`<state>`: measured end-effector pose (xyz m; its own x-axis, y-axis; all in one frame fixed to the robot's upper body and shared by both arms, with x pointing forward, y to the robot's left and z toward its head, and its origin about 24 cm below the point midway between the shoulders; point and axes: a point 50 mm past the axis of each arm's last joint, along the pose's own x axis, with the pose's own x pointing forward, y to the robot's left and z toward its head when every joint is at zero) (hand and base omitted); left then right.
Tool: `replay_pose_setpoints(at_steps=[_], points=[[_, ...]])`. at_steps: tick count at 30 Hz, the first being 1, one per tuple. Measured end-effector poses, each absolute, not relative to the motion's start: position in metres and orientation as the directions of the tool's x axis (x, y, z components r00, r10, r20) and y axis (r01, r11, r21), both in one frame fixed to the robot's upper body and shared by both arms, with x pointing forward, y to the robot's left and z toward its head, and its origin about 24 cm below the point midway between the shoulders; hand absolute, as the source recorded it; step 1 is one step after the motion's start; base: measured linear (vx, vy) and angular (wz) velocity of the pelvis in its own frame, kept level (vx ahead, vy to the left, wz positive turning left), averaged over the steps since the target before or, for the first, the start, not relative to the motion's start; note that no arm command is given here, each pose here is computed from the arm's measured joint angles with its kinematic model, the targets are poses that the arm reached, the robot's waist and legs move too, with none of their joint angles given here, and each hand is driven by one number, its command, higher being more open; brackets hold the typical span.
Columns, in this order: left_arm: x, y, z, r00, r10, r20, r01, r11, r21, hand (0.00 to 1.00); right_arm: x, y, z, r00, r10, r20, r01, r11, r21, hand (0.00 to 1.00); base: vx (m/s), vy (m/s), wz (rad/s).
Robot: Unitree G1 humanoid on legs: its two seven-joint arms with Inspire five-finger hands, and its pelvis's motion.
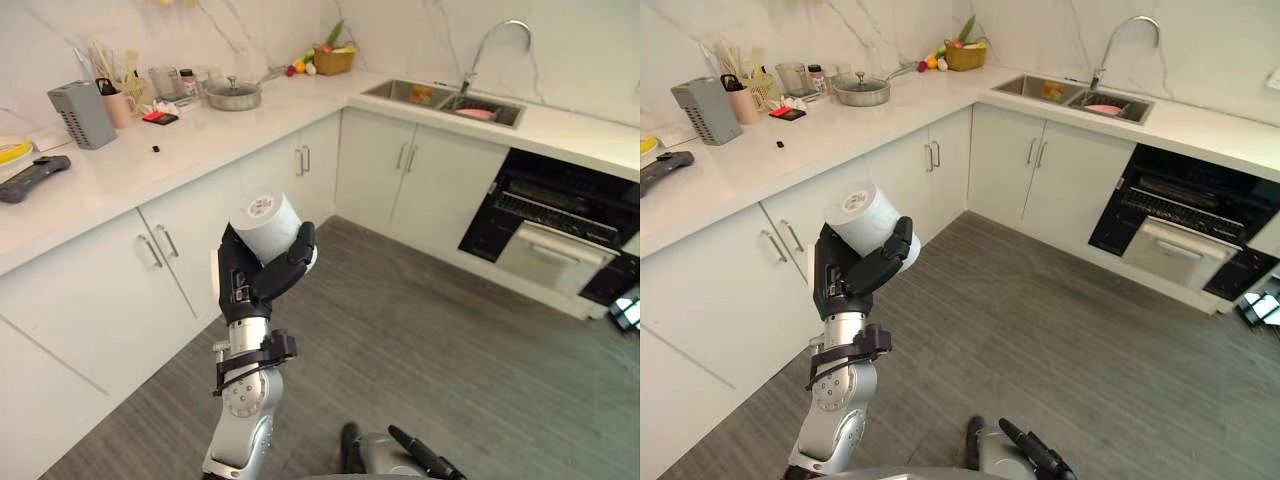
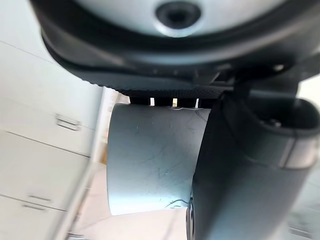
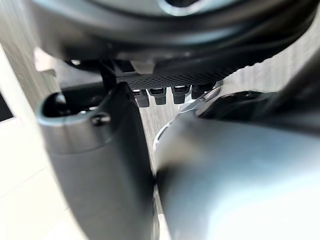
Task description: Walk over to the sink, pick up the cup, carry it to the dishwasher, place the cup inside the dishwasher, then close the dishwasher door
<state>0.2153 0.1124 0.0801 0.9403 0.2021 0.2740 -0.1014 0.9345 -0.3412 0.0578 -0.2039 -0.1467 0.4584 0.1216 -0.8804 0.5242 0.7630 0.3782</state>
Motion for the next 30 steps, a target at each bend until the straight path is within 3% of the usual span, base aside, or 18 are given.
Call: replay_pose_setpoints(at_steps=[9,16,19,23,27,30], points=[[0.211,0.099,0.094,0.929,0.122,0.35,0.016,0.93,-0.367,0.0,0.06,-0.204,-0.144,0.434,0.085,-0.897,0.536,0.776,0.333,1.0,0.35,-0.117,-0.48],[0.205,0.109,0.089,0.923,0.164,0.349,-0.025,0.928,-0.372,0.0,0.055,-0.209,-0.141,0.413,0.084,-0.907,0.431,0.859,0.276,1.0,0.4,0.048,-0.95],[0.2,0.111,0.077,0.94,0.177,0.292,-0.061,0.929,-0.365,0.0,0.064,-0.21,-0.135,0.448,0.089,-0.89,0.387,0.878,0.283,1.0,0.5,0.255,-1.05],[0.202,0.11,0.054,0.966,0.141,0.216,-0.067,0.946,-0.318,0.0,0.051,-0.206,-0.148,0.481,0.081,-0.873,0.449,0.832,0.325,1.0,0.54,0.257,-0.07],[0.202,0.127,0.052,0.96,0.176,0.218,-0.113,0.955,-0.274,0.0,0.048,-0.194,-0.155,0.452,0.112,-0.885,0.414,0.853,0.319,1.0,0.3,0.194,-0.09],[0.202,0.124,0.051,0.967,0.163,0.196,-0.105,0.954,-0.28,0.0,0.054,-0.195,-0.151,0.522,0.063,-0.851,0.423,0.847,0.322,1.0,0.31,0.094,0.43]])
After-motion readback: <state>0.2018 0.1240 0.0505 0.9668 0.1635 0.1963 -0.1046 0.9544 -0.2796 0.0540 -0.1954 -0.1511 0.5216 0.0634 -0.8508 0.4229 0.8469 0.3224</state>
